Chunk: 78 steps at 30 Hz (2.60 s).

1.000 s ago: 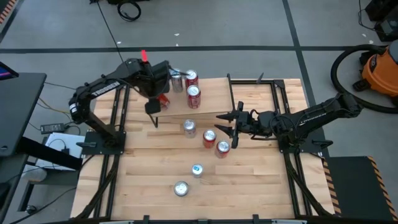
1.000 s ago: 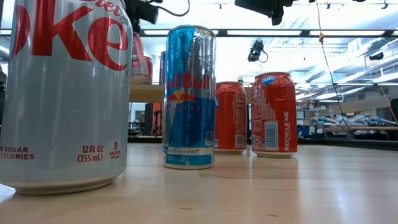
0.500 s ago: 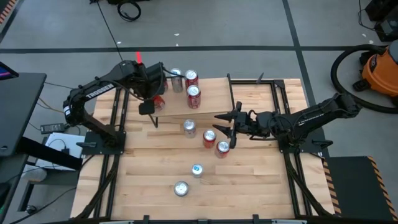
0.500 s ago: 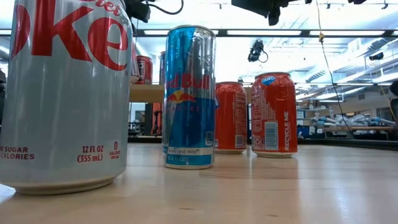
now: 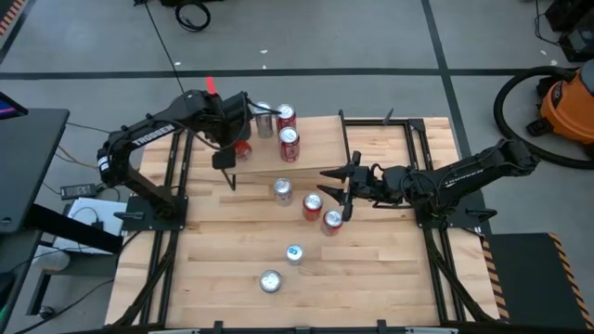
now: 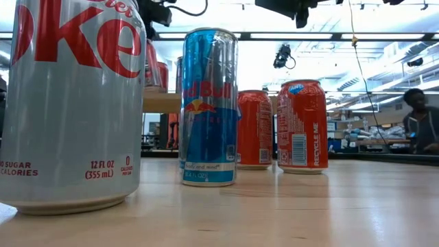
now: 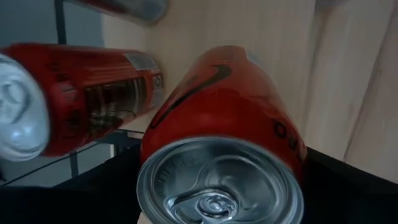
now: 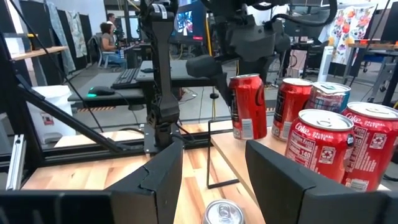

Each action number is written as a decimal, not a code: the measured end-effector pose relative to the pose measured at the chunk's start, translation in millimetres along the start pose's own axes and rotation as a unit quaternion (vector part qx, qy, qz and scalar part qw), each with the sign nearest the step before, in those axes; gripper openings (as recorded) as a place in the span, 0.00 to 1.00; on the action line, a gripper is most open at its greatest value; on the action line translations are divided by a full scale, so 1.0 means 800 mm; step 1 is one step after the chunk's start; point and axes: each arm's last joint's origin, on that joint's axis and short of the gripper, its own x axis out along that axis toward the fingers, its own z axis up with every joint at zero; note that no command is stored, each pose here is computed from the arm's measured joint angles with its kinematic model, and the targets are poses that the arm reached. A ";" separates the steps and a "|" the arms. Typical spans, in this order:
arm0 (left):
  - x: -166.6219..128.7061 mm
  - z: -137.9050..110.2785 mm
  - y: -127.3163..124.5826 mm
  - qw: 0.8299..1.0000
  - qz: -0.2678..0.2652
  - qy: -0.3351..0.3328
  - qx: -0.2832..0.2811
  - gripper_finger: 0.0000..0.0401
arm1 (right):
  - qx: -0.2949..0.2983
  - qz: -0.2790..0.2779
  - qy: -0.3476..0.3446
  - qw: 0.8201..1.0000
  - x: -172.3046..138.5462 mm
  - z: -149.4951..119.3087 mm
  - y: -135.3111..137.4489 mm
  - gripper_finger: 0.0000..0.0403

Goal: Place canned beverage on shelf
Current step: Put the red black soda can on the shelf, then put the orange soda can on the shelf

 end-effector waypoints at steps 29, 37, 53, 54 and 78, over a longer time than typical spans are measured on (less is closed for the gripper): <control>0.017 0.018 0.002 0.998 0.051 0.025 0.014 0.98 | -0.004 0.000 0.001 1.000 0.000 0.000 0.000 0.46; 0.014 0.019 -0.006 0.994 0.090 0.045 0.046 0.98 | -0.004 0.000 0.001 1.000 0.000 0.000 0.000 0.46; 0.006 0.020 -0.023 0.979 0.174 0.079 0.065 0.98 | -0.004 0.000 0.001 1.000 0.000 0.000 0.000 0.46; 0.006 0.019 -0.024 0.978 0.180 0.081 0.066 0.98 | -0.004 0.000 0.001 1.000 0.000 0.000 0.000 0.46; -0.067 0.022 -0.116 0.988 0.112 -0.100 0.033 0.98 | -0.003 0.000 0.001 1.000 0.000 0.000 0.000 0.46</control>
